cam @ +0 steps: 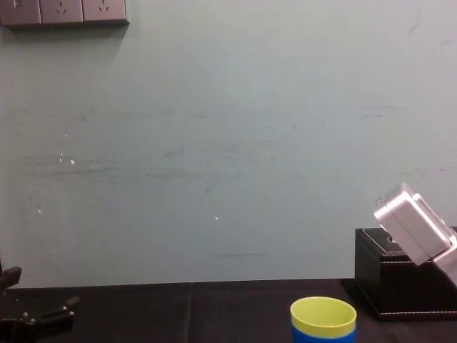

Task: Stack the three plastic cups sequentially using one hand.

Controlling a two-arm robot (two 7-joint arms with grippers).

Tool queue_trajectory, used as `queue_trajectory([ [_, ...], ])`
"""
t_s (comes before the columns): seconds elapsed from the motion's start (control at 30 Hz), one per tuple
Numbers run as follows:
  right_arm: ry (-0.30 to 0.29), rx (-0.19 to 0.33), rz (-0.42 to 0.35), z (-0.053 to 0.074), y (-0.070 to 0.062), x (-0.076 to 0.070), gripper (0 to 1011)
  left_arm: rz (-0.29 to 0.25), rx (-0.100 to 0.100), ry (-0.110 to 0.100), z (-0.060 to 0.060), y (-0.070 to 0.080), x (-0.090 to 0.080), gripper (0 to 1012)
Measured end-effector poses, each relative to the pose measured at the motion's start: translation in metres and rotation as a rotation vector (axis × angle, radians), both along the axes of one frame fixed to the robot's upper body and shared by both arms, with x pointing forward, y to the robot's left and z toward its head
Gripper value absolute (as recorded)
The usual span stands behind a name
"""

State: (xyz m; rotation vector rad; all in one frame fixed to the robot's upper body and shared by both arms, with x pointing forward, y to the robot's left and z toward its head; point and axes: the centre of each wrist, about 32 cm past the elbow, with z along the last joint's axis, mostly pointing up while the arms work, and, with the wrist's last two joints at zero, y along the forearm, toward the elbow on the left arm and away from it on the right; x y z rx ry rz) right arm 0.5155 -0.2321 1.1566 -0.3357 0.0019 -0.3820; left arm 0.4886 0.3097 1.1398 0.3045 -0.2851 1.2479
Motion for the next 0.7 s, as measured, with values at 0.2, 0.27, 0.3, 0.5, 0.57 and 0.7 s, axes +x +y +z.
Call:
queue_trajectory([
  [0.2, 0.000, 0.001, 0.000, 0.0000, -0.0002, -0.0001, 1003, 0.000, 0.000, 0.000, 0.0000, 0.0000, 0.0000, 1011],
  [0.27, 0.000, 0.001, 0.000, 0.0000, -0.0002, -0.0001, 1003, 0.000, 0.000, 0.000, 0.0000, 0.0000, 0.0000, 1011],
  [0.3, 0.000, 0.001, 0.000, 0.0000, -0.0002, -0.0001, 1003, 0.000, 0.000, 0.000, 0.0000, 0.0000, 0.0000, 1011],
  [0.5, -0.001, 0.001, -0.003, 0.0000, -0.0004, -0.0003, 1003, 0.000, 0.000, 0.000, 0.0000, 0.0000, 0.0000, 1011],
  [0.57, -0.001, 0.004, -0.007, 0.0000, -0.0003, -0.0003, 1003, 0.000, 0.000, 0.000, 0.0000, 0.0000, 0.0000, 1011],
  [0.7, -0.004, 0.008, -0.010, -0.0003, 0.0000, -0.0003, 1003, 0.000, 0.000, 0.000, 0.0000, 0.0000, 0.0000, 1011],
])
